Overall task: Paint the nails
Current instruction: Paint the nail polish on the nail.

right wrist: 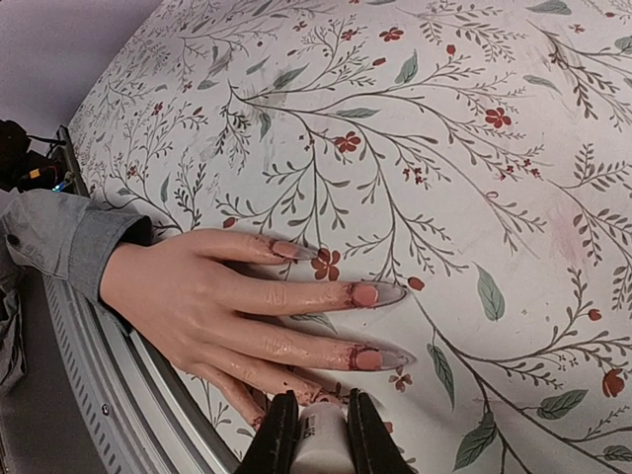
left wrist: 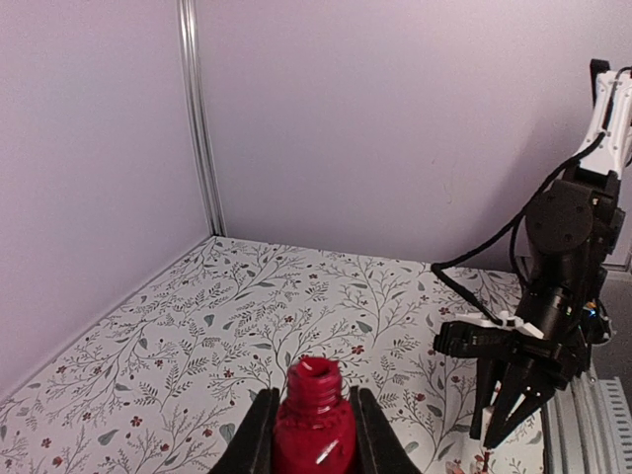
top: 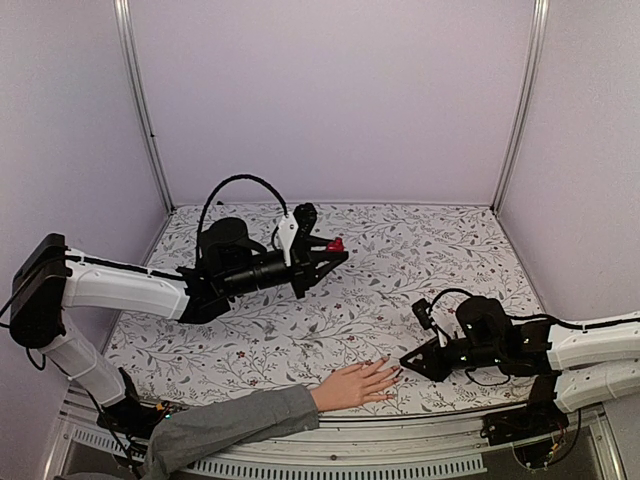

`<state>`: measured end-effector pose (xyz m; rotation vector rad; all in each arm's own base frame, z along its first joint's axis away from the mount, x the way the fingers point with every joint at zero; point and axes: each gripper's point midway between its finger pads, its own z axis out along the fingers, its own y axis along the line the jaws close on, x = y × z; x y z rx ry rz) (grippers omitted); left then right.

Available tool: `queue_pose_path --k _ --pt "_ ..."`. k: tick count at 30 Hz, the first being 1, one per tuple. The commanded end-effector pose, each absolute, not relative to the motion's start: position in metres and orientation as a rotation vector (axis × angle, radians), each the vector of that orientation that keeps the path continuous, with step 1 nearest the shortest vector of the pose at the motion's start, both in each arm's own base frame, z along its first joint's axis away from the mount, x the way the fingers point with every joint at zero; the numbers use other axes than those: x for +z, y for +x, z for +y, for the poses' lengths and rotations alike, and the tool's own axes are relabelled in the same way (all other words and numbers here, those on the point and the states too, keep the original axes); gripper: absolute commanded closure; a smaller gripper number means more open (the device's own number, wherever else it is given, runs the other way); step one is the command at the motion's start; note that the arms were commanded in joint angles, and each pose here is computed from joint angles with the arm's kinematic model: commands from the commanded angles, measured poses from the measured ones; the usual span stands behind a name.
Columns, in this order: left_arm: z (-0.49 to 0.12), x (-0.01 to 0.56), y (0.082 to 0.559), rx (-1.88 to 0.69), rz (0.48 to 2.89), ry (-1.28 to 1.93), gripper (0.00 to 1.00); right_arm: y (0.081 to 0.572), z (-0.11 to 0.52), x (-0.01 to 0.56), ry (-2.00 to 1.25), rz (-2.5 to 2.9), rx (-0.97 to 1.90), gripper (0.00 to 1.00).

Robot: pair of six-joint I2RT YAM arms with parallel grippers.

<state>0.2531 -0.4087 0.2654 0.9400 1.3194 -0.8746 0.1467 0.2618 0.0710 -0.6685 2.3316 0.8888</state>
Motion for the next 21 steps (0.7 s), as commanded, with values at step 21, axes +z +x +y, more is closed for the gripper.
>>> queue_pose_path --k 21 --pt "-0.4079 0.2752 0.2613 -0.872 1.297 0.909 1.00 0.1423 0.2639 0.0666 -0.683 2.341 0.887 1.00"
